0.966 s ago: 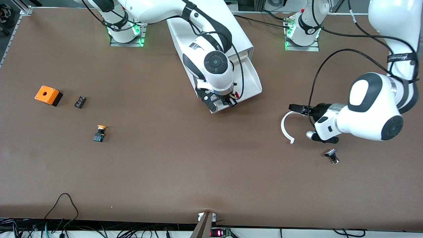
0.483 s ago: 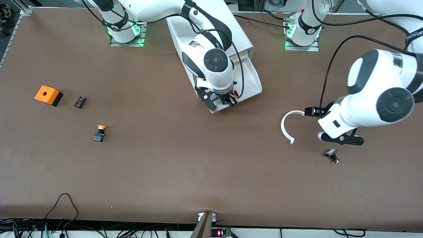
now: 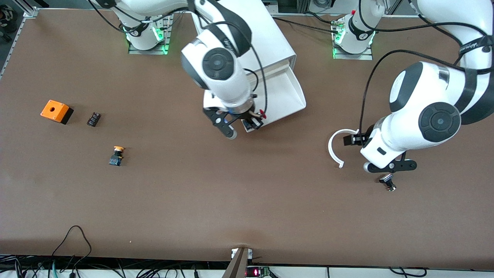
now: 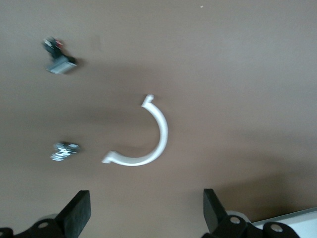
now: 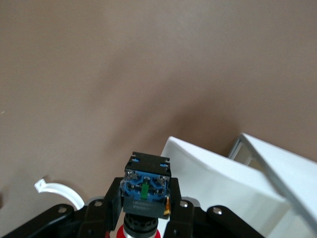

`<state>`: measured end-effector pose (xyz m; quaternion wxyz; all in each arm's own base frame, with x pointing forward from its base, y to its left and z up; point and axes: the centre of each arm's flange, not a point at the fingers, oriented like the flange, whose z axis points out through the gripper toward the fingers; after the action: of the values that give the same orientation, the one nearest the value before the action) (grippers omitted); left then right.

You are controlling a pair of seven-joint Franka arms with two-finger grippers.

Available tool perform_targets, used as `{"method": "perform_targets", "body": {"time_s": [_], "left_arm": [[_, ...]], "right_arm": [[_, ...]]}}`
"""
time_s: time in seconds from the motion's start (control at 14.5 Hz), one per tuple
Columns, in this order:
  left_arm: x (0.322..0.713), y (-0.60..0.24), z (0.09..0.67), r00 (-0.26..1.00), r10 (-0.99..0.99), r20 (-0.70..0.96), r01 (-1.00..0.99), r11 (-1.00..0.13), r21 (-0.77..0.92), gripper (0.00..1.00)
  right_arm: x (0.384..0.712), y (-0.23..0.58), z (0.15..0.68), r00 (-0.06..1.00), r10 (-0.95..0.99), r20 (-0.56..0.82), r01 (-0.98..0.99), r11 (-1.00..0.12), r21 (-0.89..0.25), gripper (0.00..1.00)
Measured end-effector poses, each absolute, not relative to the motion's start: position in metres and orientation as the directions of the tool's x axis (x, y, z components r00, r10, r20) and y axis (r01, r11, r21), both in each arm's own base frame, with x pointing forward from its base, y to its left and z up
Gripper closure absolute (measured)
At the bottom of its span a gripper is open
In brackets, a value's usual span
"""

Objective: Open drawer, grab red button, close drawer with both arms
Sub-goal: 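Push the drawer shut with the left gripper while the right gripper carries the button, then set the red button beside the yellow button with the right gripper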

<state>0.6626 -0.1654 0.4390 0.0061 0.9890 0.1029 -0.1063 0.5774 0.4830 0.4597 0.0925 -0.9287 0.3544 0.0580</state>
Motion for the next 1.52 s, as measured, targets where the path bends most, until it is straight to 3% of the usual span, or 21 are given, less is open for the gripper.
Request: {"method": "perform_targets", "body": {"time_s": [0.28,0.55,1.17,1.52], "left_arm": [[0.651,-0.208,0.381,0.916,0.35,-0.196,0.362,-0.931,0.032,0.0],[0.601,-0.272,0.319,0.903,0.38,-0.197,0.399,-0.915,0.063,0.0],[0.49,-0.351,0.295,0.892,0.385,-0.237,0.398,-0.917,0.012,0.0],[0.445,-0.387,0.297,0.875,0.41,-0.255,0.421,-0.907,-0.016,0.0]], "right_arm": [[0.606,0.402,0.498,0.901,-0.402,-0.165,-0.424,-0.896,-0.131,0.59],[0.635,0.34,0.485,0.974,-0.188,-0.125,-0.199,-0.977,-0.08,0.59],[0.67,0.235,0.371,0.993,0.054,-0.101,0.057,-0.998,0.027,0.59],[0.667,0.148,0.288,0.992,0.1,-0.075,0.102,-0.994,0.026,0.59]]}}
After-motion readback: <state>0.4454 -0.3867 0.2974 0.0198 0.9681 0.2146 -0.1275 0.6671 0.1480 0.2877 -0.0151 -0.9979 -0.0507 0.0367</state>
